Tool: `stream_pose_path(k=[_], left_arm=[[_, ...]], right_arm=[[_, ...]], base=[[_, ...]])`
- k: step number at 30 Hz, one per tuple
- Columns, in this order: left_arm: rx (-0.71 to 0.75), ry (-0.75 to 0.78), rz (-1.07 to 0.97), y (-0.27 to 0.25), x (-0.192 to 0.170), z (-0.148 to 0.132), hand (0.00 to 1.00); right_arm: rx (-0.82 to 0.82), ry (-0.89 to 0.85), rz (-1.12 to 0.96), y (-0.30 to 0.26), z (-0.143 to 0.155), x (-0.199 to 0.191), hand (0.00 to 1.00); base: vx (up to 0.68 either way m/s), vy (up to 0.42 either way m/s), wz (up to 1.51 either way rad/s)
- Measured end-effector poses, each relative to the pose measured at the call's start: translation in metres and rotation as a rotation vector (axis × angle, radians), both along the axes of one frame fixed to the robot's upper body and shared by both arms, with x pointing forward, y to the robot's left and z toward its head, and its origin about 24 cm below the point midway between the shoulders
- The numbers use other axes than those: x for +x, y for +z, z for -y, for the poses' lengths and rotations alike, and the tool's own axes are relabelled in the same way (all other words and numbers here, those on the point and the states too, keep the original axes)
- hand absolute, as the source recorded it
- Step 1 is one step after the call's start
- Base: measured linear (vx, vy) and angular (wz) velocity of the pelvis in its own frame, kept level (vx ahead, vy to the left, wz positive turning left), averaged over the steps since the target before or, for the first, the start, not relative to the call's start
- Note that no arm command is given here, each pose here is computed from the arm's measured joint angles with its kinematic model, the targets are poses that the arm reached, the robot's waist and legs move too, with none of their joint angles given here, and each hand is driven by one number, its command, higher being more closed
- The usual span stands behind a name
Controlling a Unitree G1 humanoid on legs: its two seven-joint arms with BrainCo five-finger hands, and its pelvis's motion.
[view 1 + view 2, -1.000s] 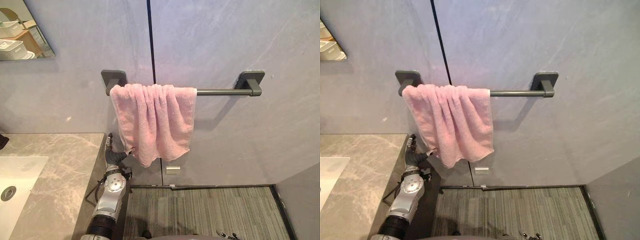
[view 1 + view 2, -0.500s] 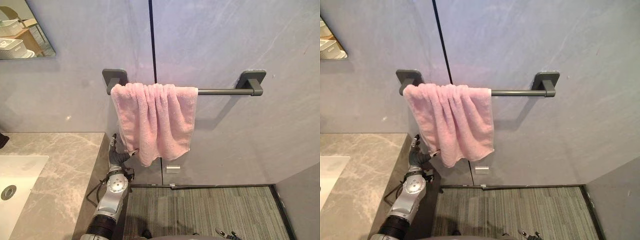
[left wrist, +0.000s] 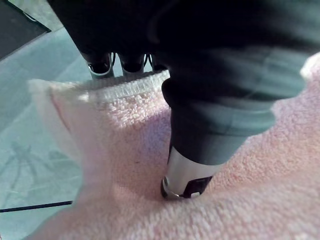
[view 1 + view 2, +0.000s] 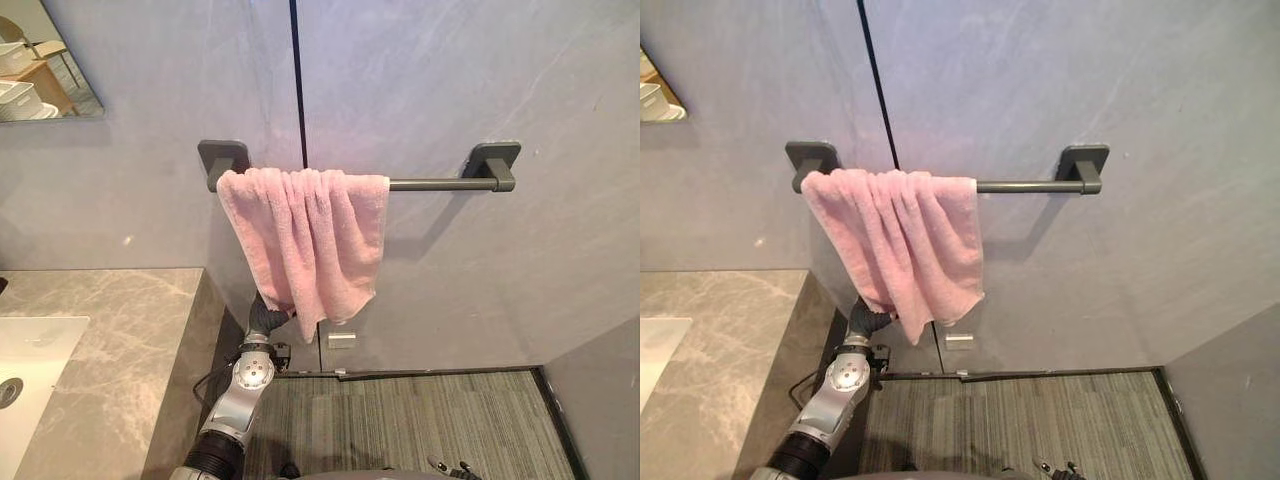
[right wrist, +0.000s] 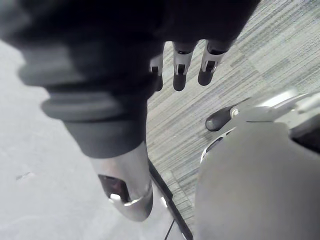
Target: Organize washtable
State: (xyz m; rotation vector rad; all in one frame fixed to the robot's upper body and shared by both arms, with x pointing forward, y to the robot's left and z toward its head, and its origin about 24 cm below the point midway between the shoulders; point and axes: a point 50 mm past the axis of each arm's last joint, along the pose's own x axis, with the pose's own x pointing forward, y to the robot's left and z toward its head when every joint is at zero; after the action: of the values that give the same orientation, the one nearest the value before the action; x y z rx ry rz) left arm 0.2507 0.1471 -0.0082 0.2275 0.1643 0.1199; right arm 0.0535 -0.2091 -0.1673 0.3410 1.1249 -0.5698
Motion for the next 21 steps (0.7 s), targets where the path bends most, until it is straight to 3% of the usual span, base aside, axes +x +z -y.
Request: stream_pose_path(k=[6, 10, 15, 21], left_arm=[[-0.015, 0.005, 0.009, 0.003, 0.001, 0.0, 1.0], [-0.044, 0.004, 0.049, 0.012, 0.002, 0.001, 1.0], [-0.081, 0.013, 0.108, 0.023, -0.002, 0.001, 1.0], [-0.165, 0.049, 0.121, 0.025, -0.009, 0.0, 1.0]], right_arm=[[0.002, -0.017, 0.015, 0.001, 0.0, 0.003, 0.0], [-0.041, -0.001, 0.117, 0.011, 0.006, 0.024, 0.0], [-0.163, 0.083, 0.406, 0.051, 0.016, 0.081, 0.0], [-0.251, 0.143, 0.616, 0.089, 0.014, 0.117, 0.0]], base=[[0.0, 0.0, 0.0], [0.0, 0.0, -0.01], [0.0, 0.0, -0.03], [0.0, 0.0, 0.0]])
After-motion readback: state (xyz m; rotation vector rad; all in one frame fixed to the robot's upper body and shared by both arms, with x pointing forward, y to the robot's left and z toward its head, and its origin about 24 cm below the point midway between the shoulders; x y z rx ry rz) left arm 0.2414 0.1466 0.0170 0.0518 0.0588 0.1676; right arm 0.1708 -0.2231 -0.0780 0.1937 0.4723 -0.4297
